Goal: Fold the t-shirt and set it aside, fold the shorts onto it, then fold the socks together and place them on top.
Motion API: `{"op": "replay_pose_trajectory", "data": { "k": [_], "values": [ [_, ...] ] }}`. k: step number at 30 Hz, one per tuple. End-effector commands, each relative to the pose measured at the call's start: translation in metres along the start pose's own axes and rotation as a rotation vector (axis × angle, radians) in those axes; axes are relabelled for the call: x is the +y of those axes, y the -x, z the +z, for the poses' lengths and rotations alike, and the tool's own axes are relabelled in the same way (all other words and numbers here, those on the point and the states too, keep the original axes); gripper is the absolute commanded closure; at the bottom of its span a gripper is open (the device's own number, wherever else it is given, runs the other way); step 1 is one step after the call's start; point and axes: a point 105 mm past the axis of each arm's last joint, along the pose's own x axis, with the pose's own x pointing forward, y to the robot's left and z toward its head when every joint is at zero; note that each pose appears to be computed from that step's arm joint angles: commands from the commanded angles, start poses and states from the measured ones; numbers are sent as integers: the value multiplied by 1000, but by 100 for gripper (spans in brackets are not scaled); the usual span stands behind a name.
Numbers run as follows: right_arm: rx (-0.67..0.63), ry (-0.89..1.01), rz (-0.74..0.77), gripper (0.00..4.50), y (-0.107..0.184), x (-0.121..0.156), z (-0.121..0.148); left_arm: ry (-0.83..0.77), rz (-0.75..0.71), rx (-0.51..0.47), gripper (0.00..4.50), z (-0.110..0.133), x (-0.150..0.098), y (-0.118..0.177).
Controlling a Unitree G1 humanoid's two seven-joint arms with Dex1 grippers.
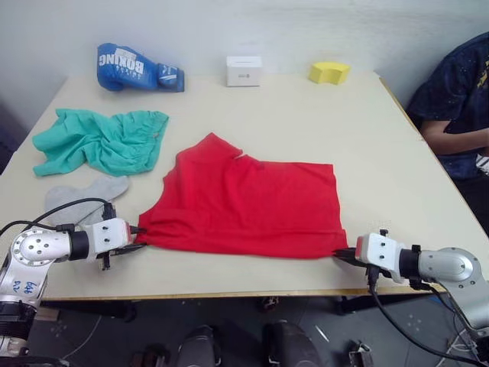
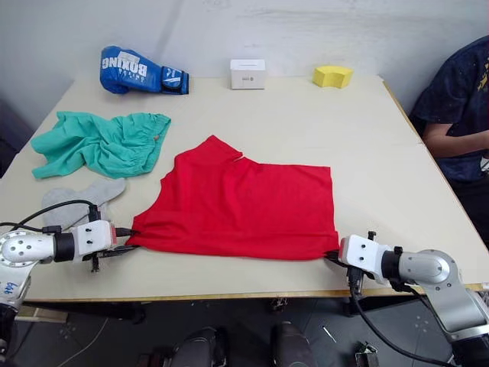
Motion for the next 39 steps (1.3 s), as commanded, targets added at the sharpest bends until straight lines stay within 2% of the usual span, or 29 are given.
{"op": "replay_pose_trajectory", "data": {
  "k": [1, 7, 15, 25, 29, 33, 34, 36, 39],
  "values": [
    [39, -24, 15, 450, -1, 4, -10, 80, -73, 127, 447, -32, -23, -1],
    [23, -20, 33, 450, -1, 5, -9, 101, -152, 76, 449, -21, -49, 10],
    [-32, -57, 76, 450, 11, 16, -6, 189, -99, 77, 449, -12, -83, 44],
    [-33, -93, 115, 450, 25, 37, -11, 227, -75, 82, 449, 2, -105, 62],
    [-38, -86, 65, 450, 24, 35, -10, 251, -24, 84, 449, -3, -105, 63],
    [-73, -151, 98, 450, 22, 46, -5, 272, -30, 60, 449, 2, -108, 64],
    [-77, -185, 102, 430, 22, 48, -5, 275, -15, 61, 399, 2, -105, 65],
    [-69, -170, 102, 387, 23, 49, -4, 338, 3, 39, 355, 6, -102, 70],
    [-86, -231, 76, 287, 30, 44, 2, 453, -24, 28, 258, 10, -103, 86]
  ]
}}
